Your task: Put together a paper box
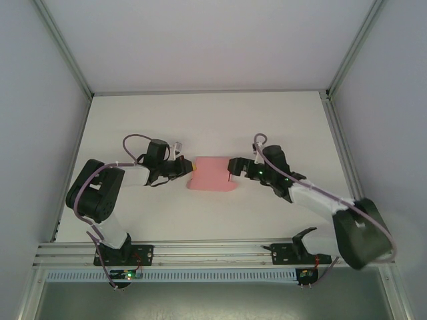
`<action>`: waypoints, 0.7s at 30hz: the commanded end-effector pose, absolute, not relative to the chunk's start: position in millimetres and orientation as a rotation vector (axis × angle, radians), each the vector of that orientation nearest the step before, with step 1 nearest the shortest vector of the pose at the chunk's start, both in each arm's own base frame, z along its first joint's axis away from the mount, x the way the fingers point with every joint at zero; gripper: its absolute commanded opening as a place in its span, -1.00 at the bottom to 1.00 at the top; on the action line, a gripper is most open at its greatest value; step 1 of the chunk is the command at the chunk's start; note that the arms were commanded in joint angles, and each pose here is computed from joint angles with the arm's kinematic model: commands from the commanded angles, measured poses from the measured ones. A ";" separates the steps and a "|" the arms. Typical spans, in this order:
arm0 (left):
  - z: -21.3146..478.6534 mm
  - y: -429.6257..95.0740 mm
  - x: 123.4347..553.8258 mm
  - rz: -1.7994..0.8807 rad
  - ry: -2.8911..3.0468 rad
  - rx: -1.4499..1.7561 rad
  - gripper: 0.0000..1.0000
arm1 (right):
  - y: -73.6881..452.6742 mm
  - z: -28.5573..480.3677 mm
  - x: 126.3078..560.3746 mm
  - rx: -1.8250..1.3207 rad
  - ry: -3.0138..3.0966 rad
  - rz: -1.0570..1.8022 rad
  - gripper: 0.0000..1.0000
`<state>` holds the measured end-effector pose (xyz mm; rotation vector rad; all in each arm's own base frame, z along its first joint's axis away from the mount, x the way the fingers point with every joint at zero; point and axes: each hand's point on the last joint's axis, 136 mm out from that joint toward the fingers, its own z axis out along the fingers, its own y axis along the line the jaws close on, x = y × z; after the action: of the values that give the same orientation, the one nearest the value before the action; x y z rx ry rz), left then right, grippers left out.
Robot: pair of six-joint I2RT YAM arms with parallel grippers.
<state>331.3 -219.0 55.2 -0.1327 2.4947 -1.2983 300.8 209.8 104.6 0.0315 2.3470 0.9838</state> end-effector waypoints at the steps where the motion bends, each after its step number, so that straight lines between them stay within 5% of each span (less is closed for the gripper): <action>1: 22.4 -203.2 308.6 -1.209 2.643 -0.217 -0.90 | 232.5 100.7 307.3 -0.013 2.382 1.137 0.91; 9: 25.1 -205.5 312.0 -1.226 2.620 -0.202 -0.88 | 264.3 95.4 316.3 -0.052 2.332 1.383 0.67; 17: 55.9 -211.2 326.9 -1.227 2.495 -0.083 -0.66 | 265.8 113.2 321.0 -0.039 2.251 1.440 -0.17; 19: 79.7 -209.5 339.2 -1.168 2.425 -0.036 -0.38 | 262.5 118.2 321.1 -0.031 2.246 1.433 -0.25; 20: 94.1 -211.1 343.4 -1.143 2.385 0.011 0.00 | 260.0 121.0 321.8 -0.020 2.245 1.427 -0.27; 21: 107.8 -213.0 345.2 -1.099 2.352 0.073 0.62 | 257.4 123.9 322.3 -0.006 2.246 1.421 -0.27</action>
<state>334.6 -211.9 72.1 -0.0695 2.4488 -1.2135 319.9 256.3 94.6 0.0303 2.3297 1.3696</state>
